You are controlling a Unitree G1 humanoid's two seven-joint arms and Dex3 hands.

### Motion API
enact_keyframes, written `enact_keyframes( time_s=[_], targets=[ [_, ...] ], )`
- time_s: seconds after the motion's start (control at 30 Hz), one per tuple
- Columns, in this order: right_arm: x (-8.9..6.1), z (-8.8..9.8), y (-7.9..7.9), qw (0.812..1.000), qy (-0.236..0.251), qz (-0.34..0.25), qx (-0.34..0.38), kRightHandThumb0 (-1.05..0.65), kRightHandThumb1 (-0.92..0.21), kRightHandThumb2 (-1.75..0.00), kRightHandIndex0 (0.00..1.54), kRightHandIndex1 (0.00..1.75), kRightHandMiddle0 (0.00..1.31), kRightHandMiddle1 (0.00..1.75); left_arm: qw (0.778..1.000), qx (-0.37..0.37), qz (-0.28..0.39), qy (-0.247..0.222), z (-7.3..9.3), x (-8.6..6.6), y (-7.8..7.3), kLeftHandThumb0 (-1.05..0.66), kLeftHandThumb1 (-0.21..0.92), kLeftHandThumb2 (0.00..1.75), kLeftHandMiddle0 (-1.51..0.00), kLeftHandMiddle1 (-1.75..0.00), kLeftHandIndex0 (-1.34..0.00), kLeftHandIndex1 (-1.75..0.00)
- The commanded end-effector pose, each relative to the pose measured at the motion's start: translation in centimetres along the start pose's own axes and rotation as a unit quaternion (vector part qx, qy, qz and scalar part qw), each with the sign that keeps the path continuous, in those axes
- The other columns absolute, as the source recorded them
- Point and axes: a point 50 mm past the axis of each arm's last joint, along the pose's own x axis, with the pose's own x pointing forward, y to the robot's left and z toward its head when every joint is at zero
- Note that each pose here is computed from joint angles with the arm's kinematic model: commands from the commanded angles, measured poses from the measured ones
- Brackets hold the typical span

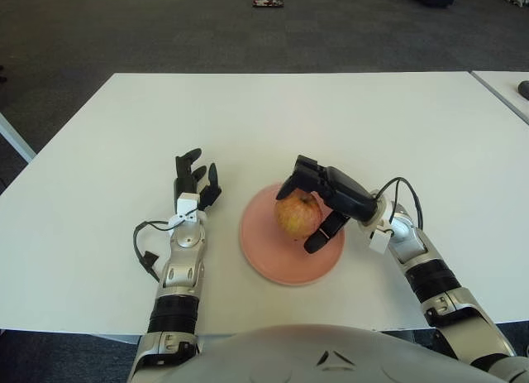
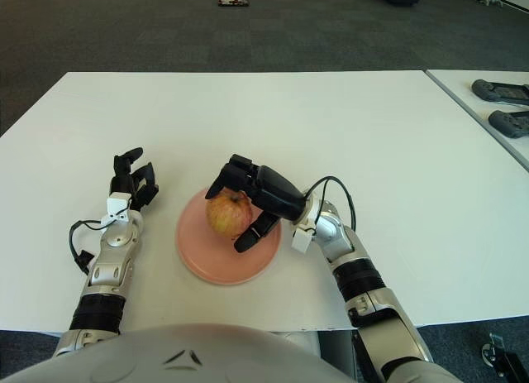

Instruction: Put the apple into the plate.

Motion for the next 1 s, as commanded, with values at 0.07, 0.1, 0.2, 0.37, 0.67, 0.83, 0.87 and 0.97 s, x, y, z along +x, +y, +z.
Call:
enact_keyframes(
  time_s=[0.07,0.1,0.2,0.37,0.67,0.83,0.87,0.97],
  targets=[
    [0.13,-0.2,-0.64,0.999,0.007,0.016,-0.029,-0.77,-0.92,-0.73,0.11,0.8,0.0,0.67,1.0,0.004,0.005,0.012,-0.41,0.09,0.2,-0.8,0.92,0.7,-0.26,-0.61,0.0,-0.96],
    [0.1,-0.26,-0.63,0.999,0.012,0.02,-0.029,-0.78,-0.92,-0.75,0.09,0.74,0.0,0.61,1.0,0.005,0.005,0.011,-0.41,0.07,0.21,-0.8,0.92,0.7,-0.26,-0.61,0.0,-0.96],
    [0.04,-0.35,-0.62,0.999,0.023,0.027,-0.027,-0.8,-0.92,-0.79,0.04,0.63,0.0,0.45,1.0,0.005,0.004,0.01,-0.39,0.02,0.21,-0.8,0.92,0.71,-0.26,-0.61,0.0,-0.96],
    [0.0,-0.39,-0.66,0.999,0.033,0.032,-0.021,-0.81,-0.92,-0.81,0.01,0.53,0.0,0.34,1.0,0.007,0.003,0.009,-0.38,0.01,0.21,-0.81,0.92,0.72,-0.27,-0.61,0.0,-0.96],
    [-0.05,-0.44,-0.67,0.998,0.043,0.033,-0.01,-0.82,-0.92,-0.82,0.0,0.43,0.0,0.23,1.0,0.01,0.002,0.009,-0.32,-0.05,0.22,-0.81,0.92,0.72,-0.26,-0.61,0.0,-0.94],
    [-0.05,-0.5,-0.68,0.998,0.051,0.038,-0.007,-0.84,-0.92,-0.82,0.0,0.35,0.0,0.14,1.0,0.013,0.002,0.009,-0.28,-0.04,0.21,-0.82,0.92,0.73,-0.26,-0.62,0.0,-0.93],
    [-0.05,-0.5,-0.69,0.998,0.052,0.039,-0.006,-0.84,-0.92,-0.82,0.0,0.34,0.0,0.13,1.0,0.014,0.002,0.009,-0.27,-0.04,0.21,-0.82,0.92,0.73,-0.26,-0.62,0.0,-0.93],
    [-0.03,-0.5,-0.73,0.998,0.055,0.039,-0.005,-0.84,-0.92,-0.82,0.0,0.29,0.0,0.09,1.0,0.015,0.002,0.009,-0.25,-0.04,0.2,-0.82,0.92,0.73,-0.27,-0.62,0.0,-0.93]
  ],
)
